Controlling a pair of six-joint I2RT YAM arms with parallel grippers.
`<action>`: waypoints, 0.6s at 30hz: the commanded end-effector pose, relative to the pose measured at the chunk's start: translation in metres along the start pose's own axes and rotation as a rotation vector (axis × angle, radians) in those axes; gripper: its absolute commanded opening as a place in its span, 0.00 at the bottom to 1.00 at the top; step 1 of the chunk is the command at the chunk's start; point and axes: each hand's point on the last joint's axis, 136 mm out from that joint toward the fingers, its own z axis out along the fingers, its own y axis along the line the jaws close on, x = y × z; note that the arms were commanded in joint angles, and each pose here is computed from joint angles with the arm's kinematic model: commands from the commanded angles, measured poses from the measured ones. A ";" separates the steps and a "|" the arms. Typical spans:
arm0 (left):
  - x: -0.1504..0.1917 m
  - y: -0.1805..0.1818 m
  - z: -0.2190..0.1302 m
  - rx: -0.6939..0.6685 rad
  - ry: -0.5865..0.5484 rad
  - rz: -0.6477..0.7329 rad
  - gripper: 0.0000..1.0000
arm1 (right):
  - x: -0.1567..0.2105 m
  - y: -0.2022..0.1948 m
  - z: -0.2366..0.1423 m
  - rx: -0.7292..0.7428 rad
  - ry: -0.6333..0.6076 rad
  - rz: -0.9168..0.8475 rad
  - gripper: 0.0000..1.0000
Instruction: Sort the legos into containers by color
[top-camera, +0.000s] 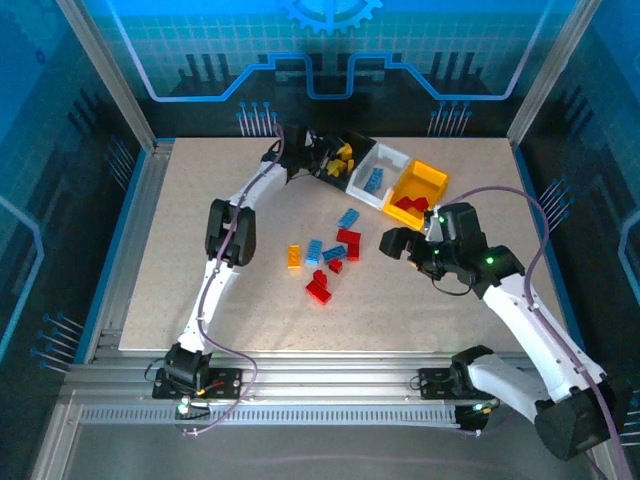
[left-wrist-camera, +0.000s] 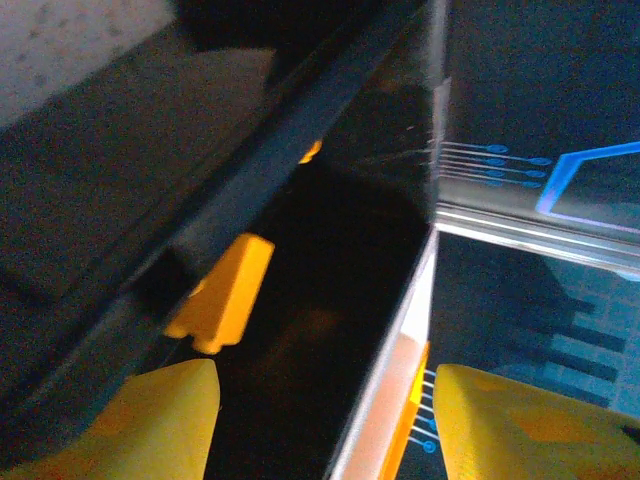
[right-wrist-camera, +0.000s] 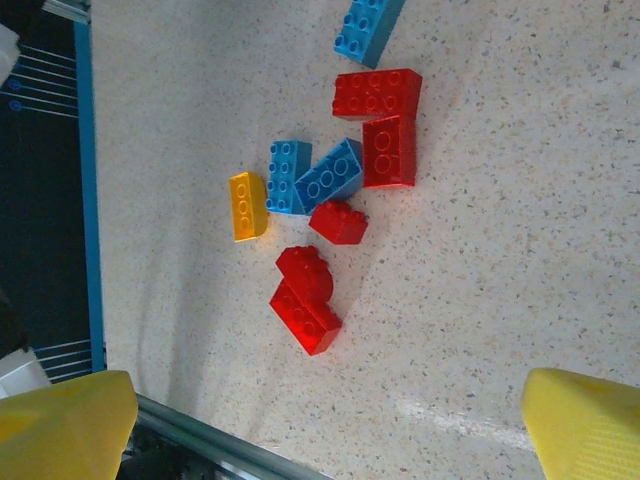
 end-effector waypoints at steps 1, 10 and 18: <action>0.022 -0.029 -0.038 -0.038 0.051 0.109 0.60 | 0.005 -0.003 0.011 0.006 0.040 0.004 1.00; 0.080 0.026 -0.154 -0.466 0.103 0.294 0.63 | 0.008 0.010 0.056 0.007 0.161 -0.088 1.00; 0.134 0.094 -0.242 -0.832 0.154 0.501 0.64 | 0.024 0.037 0.098 -0.021 0.279 -0.185 1.00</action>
